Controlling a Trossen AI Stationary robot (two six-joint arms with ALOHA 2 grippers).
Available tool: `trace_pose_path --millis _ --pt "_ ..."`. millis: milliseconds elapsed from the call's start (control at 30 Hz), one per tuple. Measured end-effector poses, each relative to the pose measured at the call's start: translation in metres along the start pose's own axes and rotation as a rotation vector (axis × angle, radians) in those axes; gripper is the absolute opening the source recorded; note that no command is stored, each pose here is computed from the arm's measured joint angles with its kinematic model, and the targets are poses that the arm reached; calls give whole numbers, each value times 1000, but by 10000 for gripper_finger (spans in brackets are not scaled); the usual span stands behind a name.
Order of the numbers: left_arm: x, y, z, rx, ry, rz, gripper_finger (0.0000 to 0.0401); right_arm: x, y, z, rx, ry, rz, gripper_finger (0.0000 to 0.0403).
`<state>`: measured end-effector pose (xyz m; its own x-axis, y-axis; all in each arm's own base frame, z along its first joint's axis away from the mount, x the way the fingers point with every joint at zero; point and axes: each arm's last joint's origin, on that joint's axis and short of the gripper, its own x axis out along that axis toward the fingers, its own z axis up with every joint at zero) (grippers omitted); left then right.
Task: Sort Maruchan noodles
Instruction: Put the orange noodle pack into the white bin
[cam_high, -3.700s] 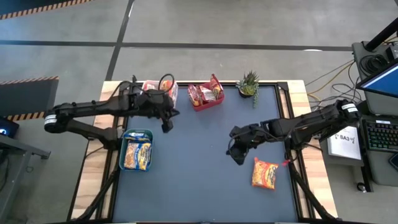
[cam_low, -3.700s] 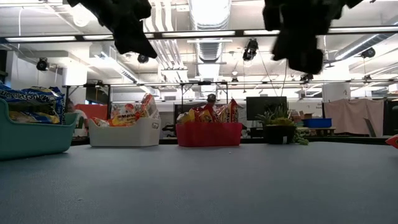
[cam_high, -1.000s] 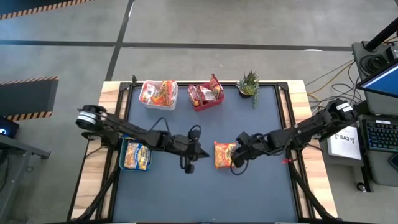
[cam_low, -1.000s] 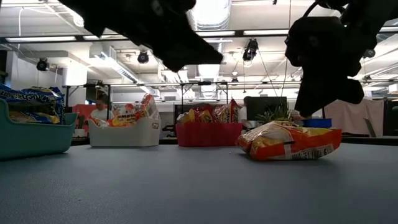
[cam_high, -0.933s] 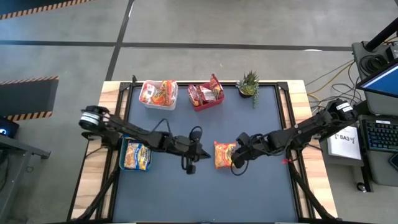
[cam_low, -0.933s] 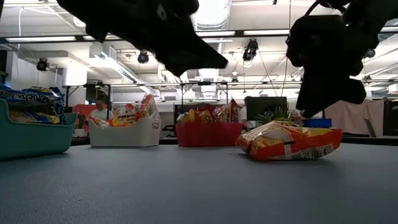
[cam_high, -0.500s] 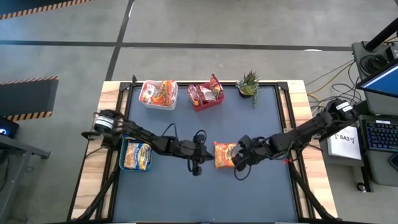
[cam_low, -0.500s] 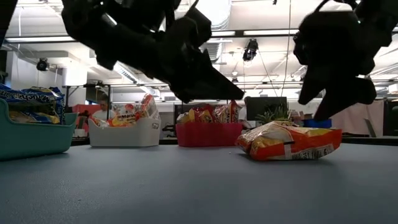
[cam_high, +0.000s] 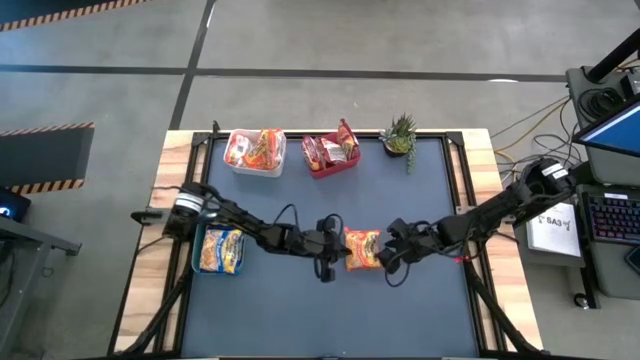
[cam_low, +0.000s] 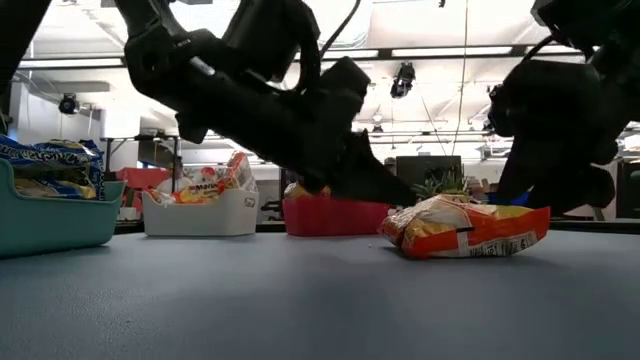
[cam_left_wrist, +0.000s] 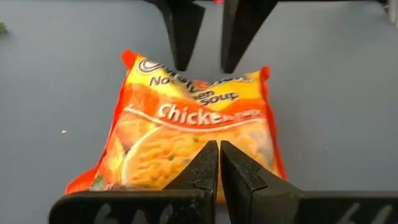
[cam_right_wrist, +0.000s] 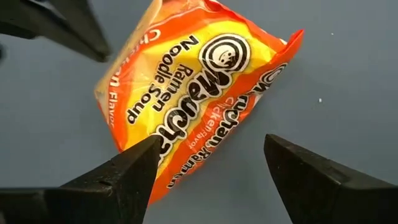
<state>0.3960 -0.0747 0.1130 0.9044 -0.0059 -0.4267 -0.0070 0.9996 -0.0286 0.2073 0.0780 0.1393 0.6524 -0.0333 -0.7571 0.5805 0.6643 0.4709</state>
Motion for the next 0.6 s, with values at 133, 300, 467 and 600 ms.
trace_pose_path --millis 133,300,467,600 --pt "3 2 -5 -1 8 7 0 2 -4 -2 -4 -24 47 274" --pt "5 3 -8 8 20 11 0 4 -7 0 3 -52 84 276" --pt "8 4 -17 41 50 13 0 6 -10 3 2 -65 74 276" --pt "11 4 -23 42 62 15 0 6 -10 5 -7 -72 73 276"
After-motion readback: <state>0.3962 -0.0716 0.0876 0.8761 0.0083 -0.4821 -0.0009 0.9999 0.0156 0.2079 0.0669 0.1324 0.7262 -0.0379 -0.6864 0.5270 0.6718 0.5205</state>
